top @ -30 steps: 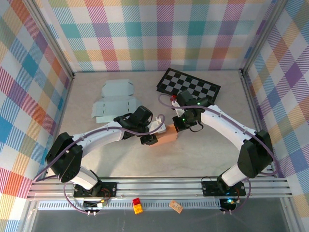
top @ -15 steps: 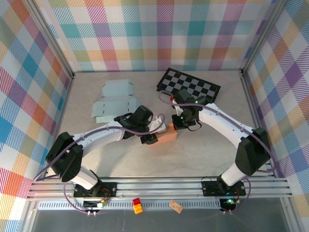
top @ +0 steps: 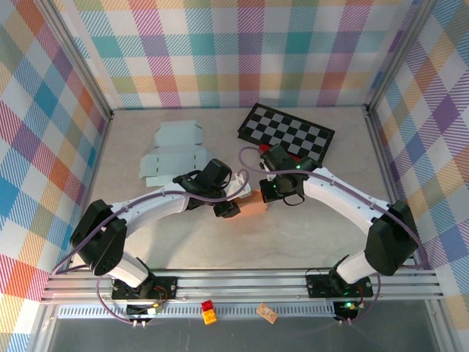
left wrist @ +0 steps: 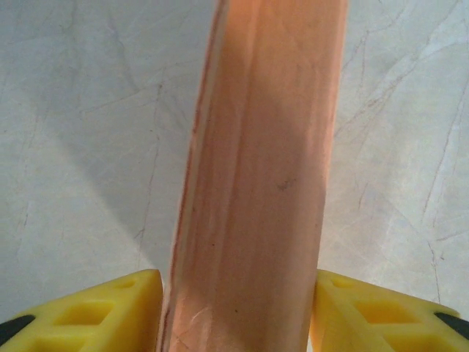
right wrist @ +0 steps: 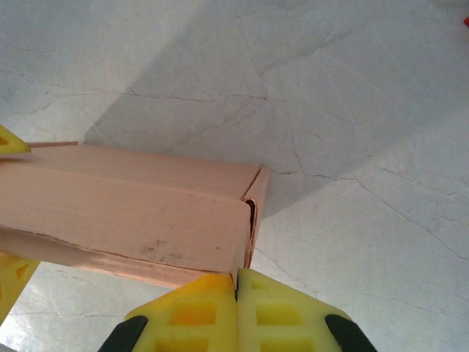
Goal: Fold the paper box
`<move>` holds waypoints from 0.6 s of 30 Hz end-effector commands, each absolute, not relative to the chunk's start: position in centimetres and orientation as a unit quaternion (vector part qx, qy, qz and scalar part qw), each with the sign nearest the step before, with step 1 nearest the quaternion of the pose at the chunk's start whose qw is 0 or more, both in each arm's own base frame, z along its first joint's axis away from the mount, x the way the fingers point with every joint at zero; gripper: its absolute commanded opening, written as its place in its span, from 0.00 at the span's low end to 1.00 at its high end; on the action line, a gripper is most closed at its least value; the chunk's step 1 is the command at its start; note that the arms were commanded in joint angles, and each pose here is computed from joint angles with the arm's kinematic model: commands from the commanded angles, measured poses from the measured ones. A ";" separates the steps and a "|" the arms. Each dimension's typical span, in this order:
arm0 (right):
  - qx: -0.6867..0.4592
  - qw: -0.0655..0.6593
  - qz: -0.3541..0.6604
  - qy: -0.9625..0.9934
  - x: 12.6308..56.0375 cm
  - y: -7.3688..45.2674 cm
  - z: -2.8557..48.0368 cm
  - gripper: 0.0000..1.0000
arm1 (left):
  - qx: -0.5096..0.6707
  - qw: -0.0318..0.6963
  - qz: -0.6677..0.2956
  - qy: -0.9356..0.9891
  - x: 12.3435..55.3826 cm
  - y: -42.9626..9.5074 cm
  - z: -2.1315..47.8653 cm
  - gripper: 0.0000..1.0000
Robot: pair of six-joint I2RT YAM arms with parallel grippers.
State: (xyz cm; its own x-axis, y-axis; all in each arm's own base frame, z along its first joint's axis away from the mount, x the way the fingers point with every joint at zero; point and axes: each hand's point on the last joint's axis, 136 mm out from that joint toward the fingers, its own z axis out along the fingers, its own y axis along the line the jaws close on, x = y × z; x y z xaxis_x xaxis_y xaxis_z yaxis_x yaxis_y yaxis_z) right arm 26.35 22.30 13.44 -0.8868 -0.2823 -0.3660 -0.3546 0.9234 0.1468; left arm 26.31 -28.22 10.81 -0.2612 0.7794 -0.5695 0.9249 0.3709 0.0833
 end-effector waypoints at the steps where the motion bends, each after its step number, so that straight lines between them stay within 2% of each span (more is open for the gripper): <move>1: -0.164 0.174 0.092 0.967 25.9 21.8 13.1 0.00 | 0.518 0.304 -0.149 0.786 27.1 -28.4 13.2 0.55; 3: -0.163 0.177 0.089 0.967 26.0 21.7 13.1 0.00 | 0.509 0.309 -0.155 0.789 26.9 -28.3 13.5 0.60; 7: -0.161 0.180 0.090 0.966 26.0 22.0 13.1 0.00 | 0.499 0.313 -0.161 0.792 26.4 -27.9 13.9 0.62; 13: -0.162 0.179 0.085 0.967 25.9 22.3 12.8 0.00 | 0.476 0.323 -0.157 0.803 26.3 -27.2 14.7 0.62; 18: -0.159 0.178 0.083 0.968 26.0 22.4 13.2 0.00 | 0.361 0.335 -0.136 0.860 27.0 -24.8 18.0 0.58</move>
State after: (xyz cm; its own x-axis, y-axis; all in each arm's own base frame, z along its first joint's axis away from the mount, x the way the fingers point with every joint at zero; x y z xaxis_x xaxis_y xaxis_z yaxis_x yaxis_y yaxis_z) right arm 26.47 22.57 13.43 -0.8750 -0.2791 -0.3957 -0.3484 0.9304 0.1143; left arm 26.59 -26.73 15.48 -0.3870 0.6376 -0.6661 0.8287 0.5573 0.0519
